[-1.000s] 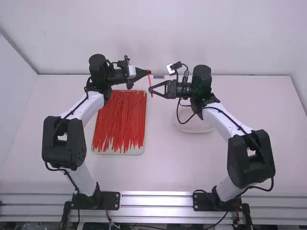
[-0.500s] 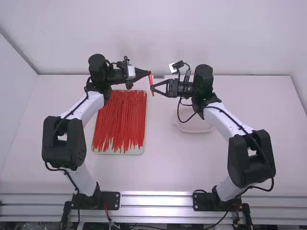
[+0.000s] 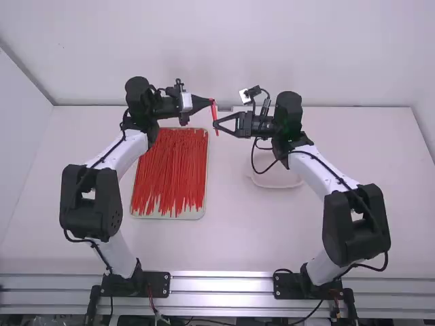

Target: Fasten the cable tie

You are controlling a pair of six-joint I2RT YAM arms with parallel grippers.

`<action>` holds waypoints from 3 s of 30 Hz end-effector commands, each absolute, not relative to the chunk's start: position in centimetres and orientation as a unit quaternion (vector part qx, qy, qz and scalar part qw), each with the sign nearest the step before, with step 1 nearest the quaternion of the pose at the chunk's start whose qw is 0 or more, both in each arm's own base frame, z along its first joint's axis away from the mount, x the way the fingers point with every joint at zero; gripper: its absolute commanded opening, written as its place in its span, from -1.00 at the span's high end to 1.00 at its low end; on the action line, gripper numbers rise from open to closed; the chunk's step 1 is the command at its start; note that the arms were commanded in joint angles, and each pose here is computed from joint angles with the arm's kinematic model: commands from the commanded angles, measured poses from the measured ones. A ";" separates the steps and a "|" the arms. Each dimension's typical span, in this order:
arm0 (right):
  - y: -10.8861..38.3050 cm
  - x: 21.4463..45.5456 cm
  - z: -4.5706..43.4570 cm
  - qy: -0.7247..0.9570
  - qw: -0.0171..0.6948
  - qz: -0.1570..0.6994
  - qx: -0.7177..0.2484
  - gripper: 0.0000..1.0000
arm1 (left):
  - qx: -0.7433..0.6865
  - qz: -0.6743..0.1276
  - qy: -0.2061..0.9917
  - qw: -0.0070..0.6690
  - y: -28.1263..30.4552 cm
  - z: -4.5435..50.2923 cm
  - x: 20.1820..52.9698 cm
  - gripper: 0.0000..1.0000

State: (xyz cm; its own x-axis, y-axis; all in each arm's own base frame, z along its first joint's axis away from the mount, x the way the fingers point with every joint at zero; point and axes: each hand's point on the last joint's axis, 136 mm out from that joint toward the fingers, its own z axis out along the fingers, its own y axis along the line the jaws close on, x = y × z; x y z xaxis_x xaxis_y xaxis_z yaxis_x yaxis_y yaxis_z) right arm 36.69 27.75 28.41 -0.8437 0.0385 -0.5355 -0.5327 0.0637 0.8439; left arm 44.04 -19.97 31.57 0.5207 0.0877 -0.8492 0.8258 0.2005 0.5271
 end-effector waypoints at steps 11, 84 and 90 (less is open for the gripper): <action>27.8 36.9 29.1 0.691 0.220 0.663 -0.187 1.00 | 0.568 -0.293 0.402 0.655 -21.2 31.5 43.5 0.96; 27.5 37.0 29.8 0.681 0.238 0.663 -0.200 1.00 | 0.566 -0.293 0.402 0.657 -20.0 31.8 43.6 0.96; 27.5 37.0 29.8 0.681 0.239 0.663 -0.199 1.00 | 0.567 -0.294 0.401 0.657 -20.0 31.8 43.6 0.96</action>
